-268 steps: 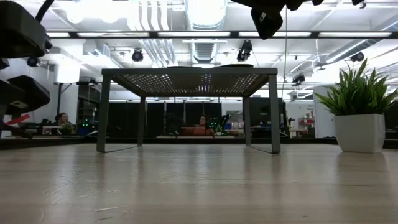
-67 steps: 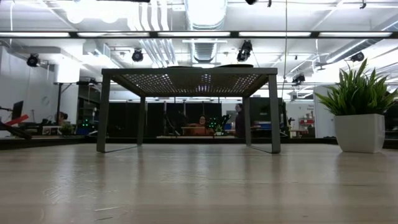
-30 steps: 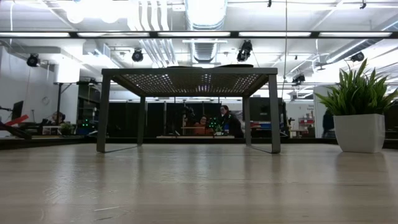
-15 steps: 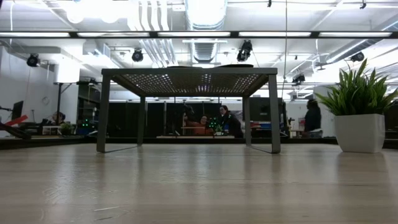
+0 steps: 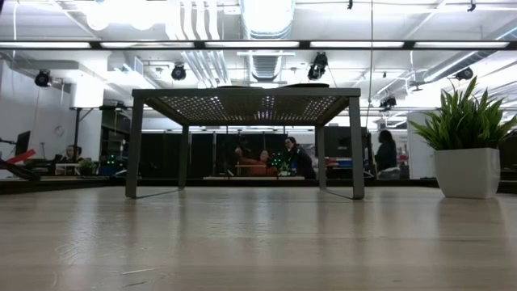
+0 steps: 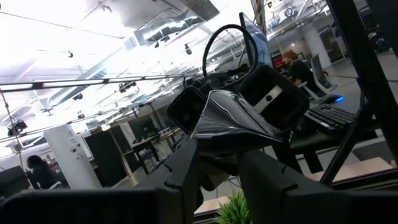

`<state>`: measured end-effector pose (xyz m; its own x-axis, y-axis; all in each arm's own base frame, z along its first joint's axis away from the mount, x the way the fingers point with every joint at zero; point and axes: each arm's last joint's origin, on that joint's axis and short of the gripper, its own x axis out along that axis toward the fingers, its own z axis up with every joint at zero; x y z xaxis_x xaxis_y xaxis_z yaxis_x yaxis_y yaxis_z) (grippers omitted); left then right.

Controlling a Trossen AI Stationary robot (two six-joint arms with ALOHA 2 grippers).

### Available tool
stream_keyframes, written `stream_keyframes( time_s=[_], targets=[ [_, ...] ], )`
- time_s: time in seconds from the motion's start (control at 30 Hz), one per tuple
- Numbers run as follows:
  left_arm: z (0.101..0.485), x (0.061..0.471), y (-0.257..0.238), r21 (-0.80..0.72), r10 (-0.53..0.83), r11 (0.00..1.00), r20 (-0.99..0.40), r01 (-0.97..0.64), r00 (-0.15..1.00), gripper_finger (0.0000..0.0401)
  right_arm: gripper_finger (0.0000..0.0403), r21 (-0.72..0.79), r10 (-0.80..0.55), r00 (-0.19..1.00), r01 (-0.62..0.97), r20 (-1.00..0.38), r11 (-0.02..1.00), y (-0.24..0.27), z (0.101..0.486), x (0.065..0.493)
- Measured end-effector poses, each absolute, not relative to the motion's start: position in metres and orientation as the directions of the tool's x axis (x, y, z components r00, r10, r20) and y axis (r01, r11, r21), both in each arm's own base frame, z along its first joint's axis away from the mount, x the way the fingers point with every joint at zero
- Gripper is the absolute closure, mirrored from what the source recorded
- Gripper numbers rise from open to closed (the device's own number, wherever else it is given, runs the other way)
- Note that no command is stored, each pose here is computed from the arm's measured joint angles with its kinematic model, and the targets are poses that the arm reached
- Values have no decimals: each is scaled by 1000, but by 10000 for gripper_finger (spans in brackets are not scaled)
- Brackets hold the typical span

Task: Pick & Place Mini shaped plates
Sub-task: Stack the drop-shaped plate on top of the drop-shaped plate on the shelf

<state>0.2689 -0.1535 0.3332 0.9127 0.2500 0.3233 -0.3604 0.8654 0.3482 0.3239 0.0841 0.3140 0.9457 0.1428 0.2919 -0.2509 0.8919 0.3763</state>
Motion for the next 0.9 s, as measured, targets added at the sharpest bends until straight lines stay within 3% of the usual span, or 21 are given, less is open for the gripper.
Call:
stream_keyframes(
  time_s=[0.4,0.73,0.9],
  targets=[
    [334,270,-151,344,260,863,326,-370,909,394,394,371,146,953,-240,264,897,84,309,324],
    [334,270,-151,348,276,856,317,-381,908,401,394,342,70,991,-105,113,934,81,294,327],
    [334,268,-146,325,407,815,268,-479,873,401,385,281,68,997,-73,28,957,81,286,328]
  ],
)
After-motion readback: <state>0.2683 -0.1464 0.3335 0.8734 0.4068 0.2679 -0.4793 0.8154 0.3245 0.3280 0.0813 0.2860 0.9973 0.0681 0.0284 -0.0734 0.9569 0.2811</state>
